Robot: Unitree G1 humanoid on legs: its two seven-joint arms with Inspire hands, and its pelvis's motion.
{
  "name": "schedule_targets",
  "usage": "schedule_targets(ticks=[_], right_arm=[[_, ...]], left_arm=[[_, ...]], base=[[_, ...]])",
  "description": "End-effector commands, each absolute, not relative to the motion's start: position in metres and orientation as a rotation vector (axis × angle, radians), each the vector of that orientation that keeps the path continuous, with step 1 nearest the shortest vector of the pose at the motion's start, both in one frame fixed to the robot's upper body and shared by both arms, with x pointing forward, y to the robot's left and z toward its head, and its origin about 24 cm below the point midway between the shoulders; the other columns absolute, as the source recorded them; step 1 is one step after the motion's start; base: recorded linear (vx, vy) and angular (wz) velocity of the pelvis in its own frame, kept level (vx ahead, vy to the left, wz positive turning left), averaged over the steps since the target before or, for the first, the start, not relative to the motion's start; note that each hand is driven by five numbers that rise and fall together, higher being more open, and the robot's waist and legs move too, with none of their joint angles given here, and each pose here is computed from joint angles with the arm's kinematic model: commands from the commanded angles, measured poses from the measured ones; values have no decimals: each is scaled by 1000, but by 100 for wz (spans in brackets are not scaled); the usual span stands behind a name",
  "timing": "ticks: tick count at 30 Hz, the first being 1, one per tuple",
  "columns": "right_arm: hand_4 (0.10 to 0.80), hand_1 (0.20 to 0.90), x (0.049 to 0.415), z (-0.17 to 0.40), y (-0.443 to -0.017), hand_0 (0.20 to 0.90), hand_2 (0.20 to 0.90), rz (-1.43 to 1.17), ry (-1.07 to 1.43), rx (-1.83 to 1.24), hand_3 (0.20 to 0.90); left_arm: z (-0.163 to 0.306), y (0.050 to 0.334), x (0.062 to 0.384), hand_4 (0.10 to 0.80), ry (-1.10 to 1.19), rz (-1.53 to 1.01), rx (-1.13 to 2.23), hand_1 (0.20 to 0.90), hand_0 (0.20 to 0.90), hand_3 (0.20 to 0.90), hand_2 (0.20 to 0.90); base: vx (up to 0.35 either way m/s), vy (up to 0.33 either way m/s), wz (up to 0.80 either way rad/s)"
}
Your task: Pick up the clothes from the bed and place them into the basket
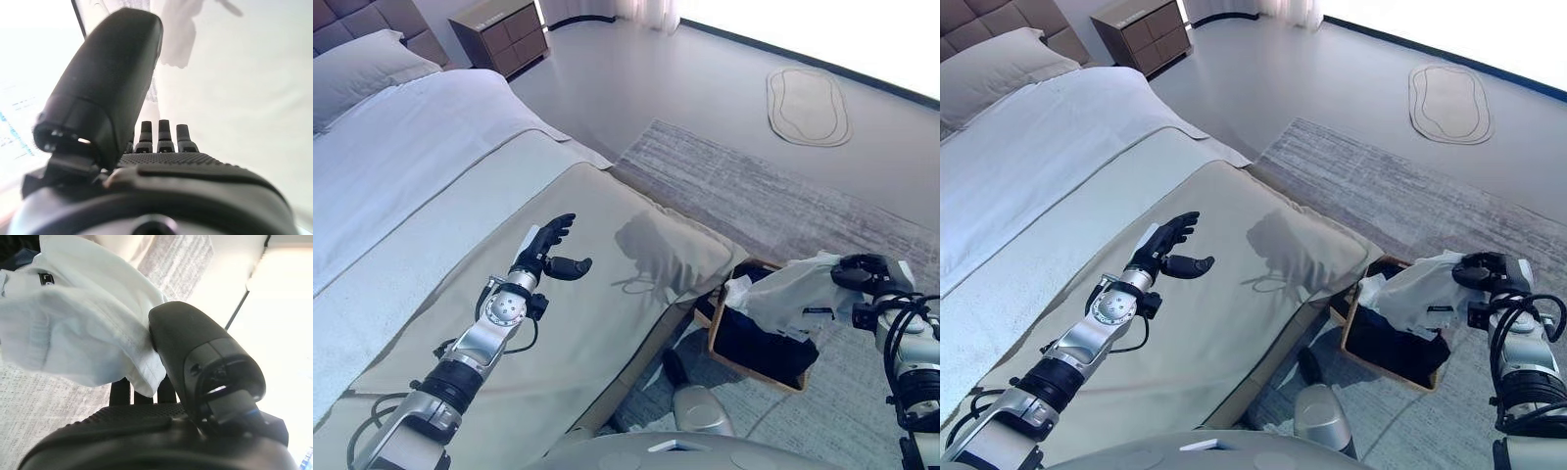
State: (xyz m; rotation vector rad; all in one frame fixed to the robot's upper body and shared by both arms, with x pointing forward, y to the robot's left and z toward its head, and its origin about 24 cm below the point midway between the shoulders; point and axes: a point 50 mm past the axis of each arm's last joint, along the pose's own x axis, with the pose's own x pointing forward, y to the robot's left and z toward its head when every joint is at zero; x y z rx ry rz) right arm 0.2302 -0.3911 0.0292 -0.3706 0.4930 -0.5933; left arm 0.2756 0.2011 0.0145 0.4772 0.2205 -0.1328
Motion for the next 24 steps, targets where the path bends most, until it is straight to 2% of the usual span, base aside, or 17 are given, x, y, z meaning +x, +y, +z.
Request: schedule_targets(ticks=[1, 3, 4, 5, 6, 24], right_arm=[[100, 300, 253, 91, -410, 300, 300, -679, 253, -473, 200], [100, 300, 250, 86, -411, 300, 300, -687, 277, -471, 200], [317, 486, 248, 81, -411, 486, 486, -699, 295, -462, 417], [701, 815, 247, 79, -411, 815, 815, -705, 303, -455, 801], [800, 900, 244, 75, -412, 900, 900, -711, 316, -451, 900], [800, 900, 235, 57, -409, 900, 900, -685, 367, -440, 900]], left_arm=[[41, 189, 289, 800, 50, -140, 480, 900, 900, 900, 900], [41, 188, 289, 800, 49, -145, 480, 900, 900, 900, 900], [41, 187, 289, 800, 49, -150, 482, 900, 900, 900, 900], [42, 186, 289, 800, 49, -153, 483, 900, 900, 900, 900], [41, 185, 289, 800, 50, -156, 484, 900, 900, 900, 900], [31, 190, 282, 800, 87, -140, 483, 900, 900, 900, 900]], base=[[3, -20, 4], [-4, -20, 1], [-10, -39, -1], [-12, -45, -2], [-7, -30, -2], [10, -1, 0]])
